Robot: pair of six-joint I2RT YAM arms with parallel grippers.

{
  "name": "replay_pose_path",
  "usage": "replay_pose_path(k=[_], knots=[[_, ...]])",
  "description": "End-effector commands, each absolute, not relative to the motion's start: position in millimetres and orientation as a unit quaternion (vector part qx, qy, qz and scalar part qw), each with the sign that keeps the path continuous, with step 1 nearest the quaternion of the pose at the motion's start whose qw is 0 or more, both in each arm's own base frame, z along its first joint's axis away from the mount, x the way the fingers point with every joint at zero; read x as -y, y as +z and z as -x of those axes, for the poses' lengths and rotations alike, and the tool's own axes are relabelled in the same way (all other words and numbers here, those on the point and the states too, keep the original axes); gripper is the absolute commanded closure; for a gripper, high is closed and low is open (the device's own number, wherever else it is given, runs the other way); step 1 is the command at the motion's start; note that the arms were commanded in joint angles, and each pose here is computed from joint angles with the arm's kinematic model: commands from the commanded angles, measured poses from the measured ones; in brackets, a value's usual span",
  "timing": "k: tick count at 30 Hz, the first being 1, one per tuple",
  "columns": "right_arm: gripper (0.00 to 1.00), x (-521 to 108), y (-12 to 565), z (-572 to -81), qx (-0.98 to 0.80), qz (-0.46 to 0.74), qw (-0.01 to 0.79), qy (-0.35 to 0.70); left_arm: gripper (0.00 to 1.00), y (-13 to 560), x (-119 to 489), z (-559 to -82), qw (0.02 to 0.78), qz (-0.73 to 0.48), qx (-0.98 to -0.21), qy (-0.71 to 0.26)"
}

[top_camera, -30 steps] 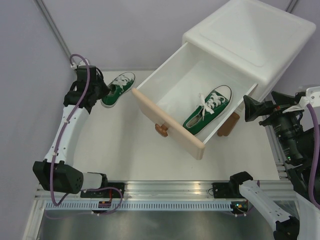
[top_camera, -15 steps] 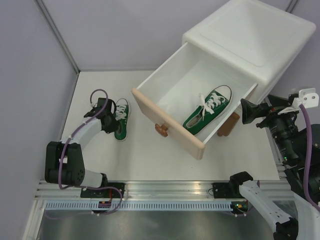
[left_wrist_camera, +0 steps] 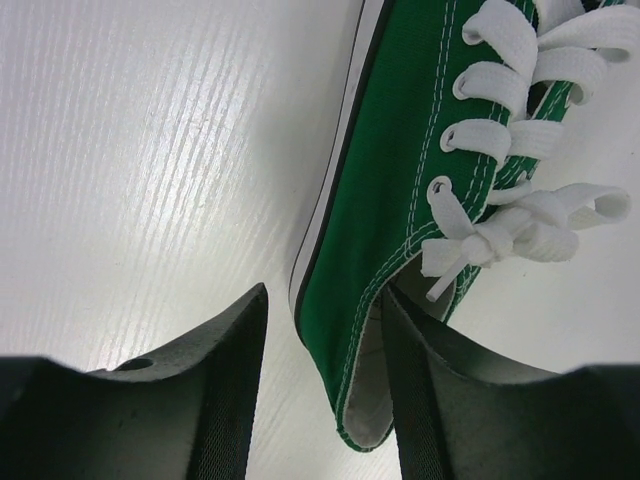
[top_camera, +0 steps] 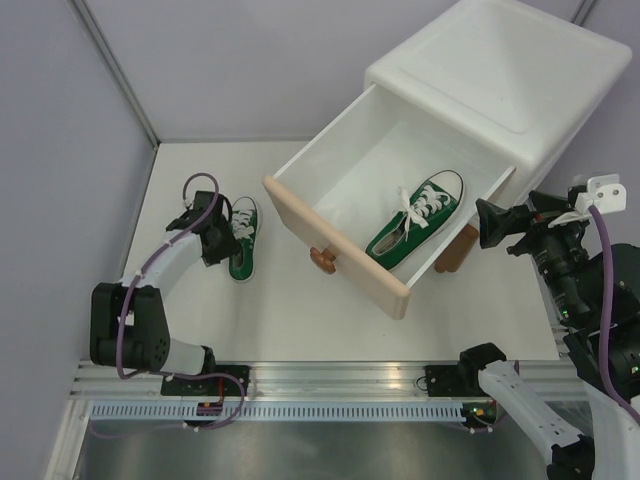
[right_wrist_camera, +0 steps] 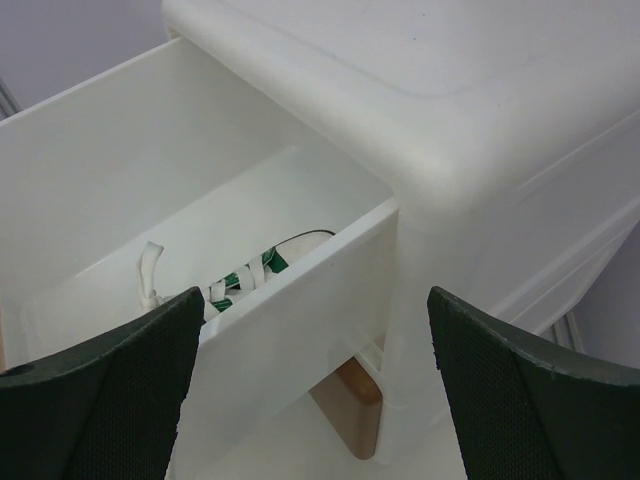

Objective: Place and organize the shoes in the shoe cabinet

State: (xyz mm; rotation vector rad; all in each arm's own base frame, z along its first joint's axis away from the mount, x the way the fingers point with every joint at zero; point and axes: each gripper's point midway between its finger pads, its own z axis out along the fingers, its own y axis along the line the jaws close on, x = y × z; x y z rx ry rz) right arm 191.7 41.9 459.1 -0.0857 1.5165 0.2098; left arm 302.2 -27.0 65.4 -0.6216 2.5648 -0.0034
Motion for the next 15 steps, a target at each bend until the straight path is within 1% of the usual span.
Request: replay_pose_path(k=[1, 5, 8, 13, 15], knots=[[0.04, -45.5, 464.6, -190.1, -0.676, 0.040, 0.728, 0.108, 0.46, 67.5, 24.6, -308.3, 0.245, 0.198, -0.949, 0.014], [0.04, -45.5, 463.2, -191.1, -0.677, 0.040, 0.727, 0.107, 0.46, 57.9, 34.5, -309.5, 0.227, 0.182, -0.957, 0.009], [0.04, -44.2, 462.6, -190.0, -0.677, 0.039, 0.728, 0.105, 0.46, 52.4, 36.9, -310.2, 0.221, 0.173, -0.960, 0.023], [0.04, -44.2, 460.5, -190.6, -0.679, 0.038, 0.726, 0.105, 0.48, 48.4, 23.0, -313.1, 0.218, 0.172, -0.958, 0.072], [0.04, -44.1, 460.2, -190.4, -0.679, 0.038, 0.726, 0.105, 0.51, 48.9, 18.9, -313.4, 0.216, 0.172, -0.957, 0.085]])
